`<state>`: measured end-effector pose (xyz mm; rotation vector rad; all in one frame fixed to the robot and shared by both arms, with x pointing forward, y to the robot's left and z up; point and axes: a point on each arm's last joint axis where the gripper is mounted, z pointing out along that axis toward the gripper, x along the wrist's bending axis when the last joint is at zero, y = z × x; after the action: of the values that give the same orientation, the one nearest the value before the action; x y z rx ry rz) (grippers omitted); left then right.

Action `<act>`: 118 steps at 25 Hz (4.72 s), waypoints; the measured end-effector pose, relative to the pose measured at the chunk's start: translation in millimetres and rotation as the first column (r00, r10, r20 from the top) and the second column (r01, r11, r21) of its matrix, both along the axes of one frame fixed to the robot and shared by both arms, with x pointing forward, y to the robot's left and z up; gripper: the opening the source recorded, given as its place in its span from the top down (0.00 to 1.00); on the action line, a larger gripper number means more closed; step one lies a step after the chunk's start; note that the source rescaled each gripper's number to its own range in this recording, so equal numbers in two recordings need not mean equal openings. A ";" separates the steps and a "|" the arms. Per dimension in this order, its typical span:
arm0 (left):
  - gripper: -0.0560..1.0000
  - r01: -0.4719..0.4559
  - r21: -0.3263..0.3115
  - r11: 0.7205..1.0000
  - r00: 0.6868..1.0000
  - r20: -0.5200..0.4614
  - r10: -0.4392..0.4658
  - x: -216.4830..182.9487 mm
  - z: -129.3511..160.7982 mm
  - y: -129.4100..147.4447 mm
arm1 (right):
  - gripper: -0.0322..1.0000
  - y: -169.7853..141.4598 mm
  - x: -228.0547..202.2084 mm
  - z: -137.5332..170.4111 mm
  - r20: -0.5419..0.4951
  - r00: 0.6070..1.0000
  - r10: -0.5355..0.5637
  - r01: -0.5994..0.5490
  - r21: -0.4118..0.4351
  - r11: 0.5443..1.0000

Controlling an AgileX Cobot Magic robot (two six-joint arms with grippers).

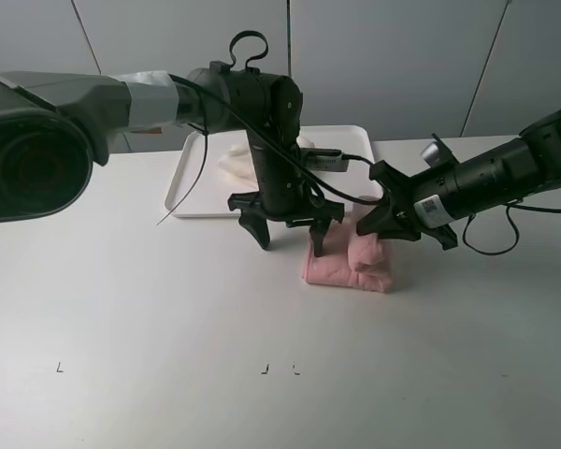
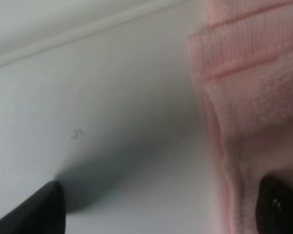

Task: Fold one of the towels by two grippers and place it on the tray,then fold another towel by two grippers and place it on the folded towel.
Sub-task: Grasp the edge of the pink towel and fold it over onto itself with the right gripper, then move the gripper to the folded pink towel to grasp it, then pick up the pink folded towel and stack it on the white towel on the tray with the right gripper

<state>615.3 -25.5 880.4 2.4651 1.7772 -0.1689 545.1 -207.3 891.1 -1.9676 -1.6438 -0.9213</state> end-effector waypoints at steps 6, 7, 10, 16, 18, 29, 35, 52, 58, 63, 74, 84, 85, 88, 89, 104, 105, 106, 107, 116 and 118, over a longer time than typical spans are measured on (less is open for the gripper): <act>0.01 -0.024 -0.049 0.998 0.999 0.047 0.026 14.7 29.9 16.9 | 0.92 0.5 0.1 0.0 0.005 1.000 0.002 -0.002 -0.001 1.000; 0.01 -0.030 -0.062 0.998 0.997 0.064 0.034 17.5 37.1 19.9 | 0.92 0.5 0.1 0.0 0.005 1.000 0.002 -0.002 -0.001 1.000; 0.01 -0.043 -0.095 0.995 0.993 0.107 0.053 23.7 57.5 27.9 | 0.92 0.4 0.2 -0.1 0.005 1.000 0.001 -0.001 -0.003 1.000; 0.01 -0.018 -0.119 0.993 0.987 0.157 0.037 28.8 74.1 35.0 | 0.54 4.8 4.2 6.3 0.021 0.999 -0.047 0.045 0.091 0.995; 0.01 -0.006 -0.117 0.993 0.987 0.159 0.025 28.6 74.1 35.1 | 0.44 9.3 5.4 11.3 0.026 0.998 -0.060 0.055 0.161 0.985; 0.01 0.018 -0.101 0.995 0.987 0.159 -0.001 32.5 73.8 42.8 | 0.41 -4.3 2.4 7.2 0.031 0.999 -0.005 0.003 0.066 0.998; 0.01 0.027 -0.095 0.995 0.987 0.158 -0.012 33.2 73.6 44.8 | 0.41 -29.7 5.5 2.0 -0.036 0.993 -0.109 0.109 0.006 0.994; 0.01 0.070 -0.076 0.995 0.989 0.134 -0.060 30.1 73.0 46.0 | 0.41 -33.4 7.9 -33.1 -0.071 0.992 -0.104 0.103 -0.018 0.994; 0.01 0.071 -0.078 0.994 0.989 0.137 -0.060 30.4 73.0 45.9 | 0.41 -32.5 7.2 -41.5 -0.090 0.991 -0.104 0.102 -0.024 0.994; 0.01 0.074 -0.076 0.994 0.989 0.134 -0.064 30.1 72.9 46.1 | 0.49 -22.9 7.1 -45.5 -0.081 0.993 -0.087 0.087 -0.006 0.996; 0.01 0.161 -0.081 0.984 0.981 0.125 -0.150 27.3 72.9 45.1 | 0.89 -19.0 6.3 -44.1 -0.023 1.000 -0.011 0.012 0.024 1.000; 0.01 0.182 -0.067 0.981 0.975 0.145 -0.171 17.0 77.7 53.7 | 0.89 -16.7 8.4 -0.8 0.096 0.995 0.001 -0.005 0.041 0.999; 0.01 0.173 -0.071 0.982 0.974 0.161 -0.160 12.9 79.1 56.9 | 0.89 -17.0 8.7 3.3 0.102 0.995 0.006 -0.009 0.034 0.999; 0.00 0.157 -0.100 0.982 0.961 0.245 -0.129 -6.1 93.3 70.7 | 0.89 -17.0 14.2 11.9 0.106 0.994 0.041 -0.043 0.013 0.999; 0.00 0.156 -0.101 0.983 0.957 0.260 -0.125 -15.7 96.7 78.8 | 0.89 -17.0 17.6 15.8 0.106 0.993 0.053 -0.053 0.005 0.999; 0.00 0.103 -0.181 0.978 0.878 0.479 -0.004 -114.2 127.9 161.9 | 0.89 33.1 110.2 126.8 0.307 0.944 0.124 -0.150 0.063 0.987; 0.00 0.097 -0.186 0.978 0.881 0.473 0.002 -115.7 126.2 162.3 | 0.89 41.9 116.2 132.5 0.320 0.938 0.130 -0.161 0.070 0.985; 0.00 0.093 -0.189 0.978 0.883 0.469 0.006 -116.4 125.1 162.5 | 0.89 50.6 121.3 132.8 0.315 0.939 0.137 -0.171 0.083 0.982; 0.00 0.090 -0.190 0.978 0.885 0.465 0.009 -117.1 123.8 162.7 | 0.89 57.8 128.3 133.7 0.315 0.939 0.137 -0.174 0.095 0.980; 0.00 0.077 -0.205 0.976 0.888 0.459 0.026 -119.2 121.4 163.2 | 0.89 99.8 175.9 92.5 0.253 0.963 0.088 -0.146 0.221 0.964; 0.00 0.082 -0.203 0.976 0.887 0.462 0.022 -119.1 121.5 163.2 | 0.89 100.9 183.2 73.2 0.222 0.974 0.047 -0.101 0.241 0.965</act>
<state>496.1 137.7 1001.9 2.1462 1.4325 0.1993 728.4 -106.4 964.4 -1.6740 -1.6096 -1.2819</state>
